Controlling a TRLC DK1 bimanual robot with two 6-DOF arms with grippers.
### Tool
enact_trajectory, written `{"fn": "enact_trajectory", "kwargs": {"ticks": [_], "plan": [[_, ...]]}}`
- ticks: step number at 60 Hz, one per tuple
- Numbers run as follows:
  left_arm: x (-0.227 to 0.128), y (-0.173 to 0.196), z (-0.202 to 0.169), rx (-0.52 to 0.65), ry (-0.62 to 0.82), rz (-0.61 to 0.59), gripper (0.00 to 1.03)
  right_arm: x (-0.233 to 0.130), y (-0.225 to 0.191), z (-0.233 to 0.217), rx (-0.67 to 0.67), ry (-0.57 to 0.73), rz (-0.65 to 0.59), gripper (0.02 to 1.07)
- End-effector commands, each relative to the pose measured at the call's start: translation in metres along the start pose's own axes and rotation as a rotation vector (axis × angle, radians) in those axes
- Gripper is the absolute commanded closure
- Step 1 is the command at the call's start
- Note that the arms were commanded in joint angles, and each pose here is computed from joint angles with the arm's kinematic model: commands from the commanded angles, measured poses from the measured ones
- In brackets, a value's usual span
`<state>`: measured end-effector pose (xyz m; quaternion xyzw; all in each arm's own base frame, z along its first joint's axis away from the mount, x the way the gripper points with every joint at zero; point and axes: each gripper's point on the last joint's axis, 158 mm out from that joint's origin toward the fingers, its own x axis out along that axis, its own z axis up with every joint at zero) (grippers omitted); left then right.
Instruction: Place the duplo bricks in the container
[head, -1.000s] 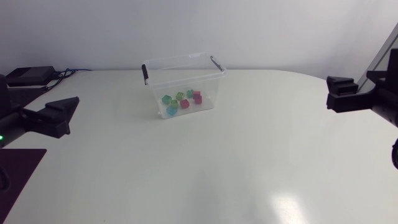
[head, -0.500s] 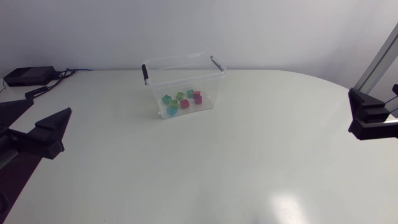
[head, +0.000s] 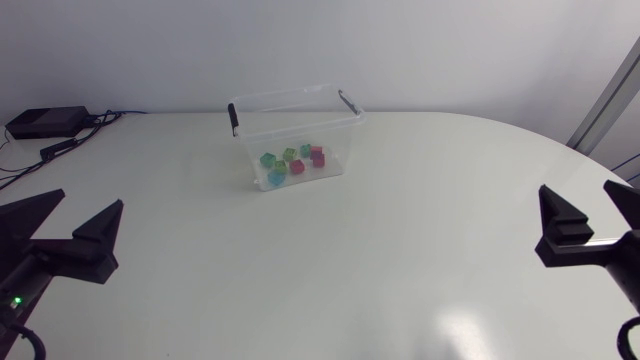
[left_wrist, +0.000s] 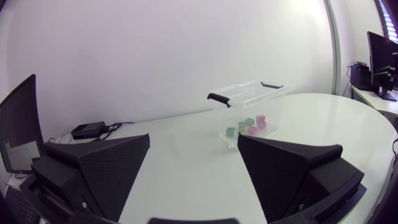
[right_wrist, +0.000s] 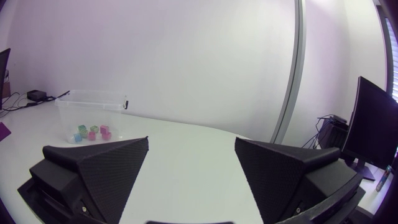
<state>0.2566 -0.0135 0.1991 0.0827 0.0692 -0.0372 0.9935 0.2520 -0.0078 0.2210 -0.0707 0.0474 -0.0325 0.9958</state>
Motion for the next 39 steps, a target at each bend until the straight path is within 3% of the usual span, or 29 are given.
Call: {"fn": "enact_trajectory", "kwargs": {"ticks": [1,39], "plan": [[0.001,0.002,-0.012,-0.045,-0.005,0.017,0.05,0.002,0.002,-0.013,0.04,-0.004,0.003,0.07],[0.004,0.002,-0.05,-0.167,-0.079,0.053,0.05,0.008,0.016,-0.07,0.14,-0.037,0.059,0.07]]}}
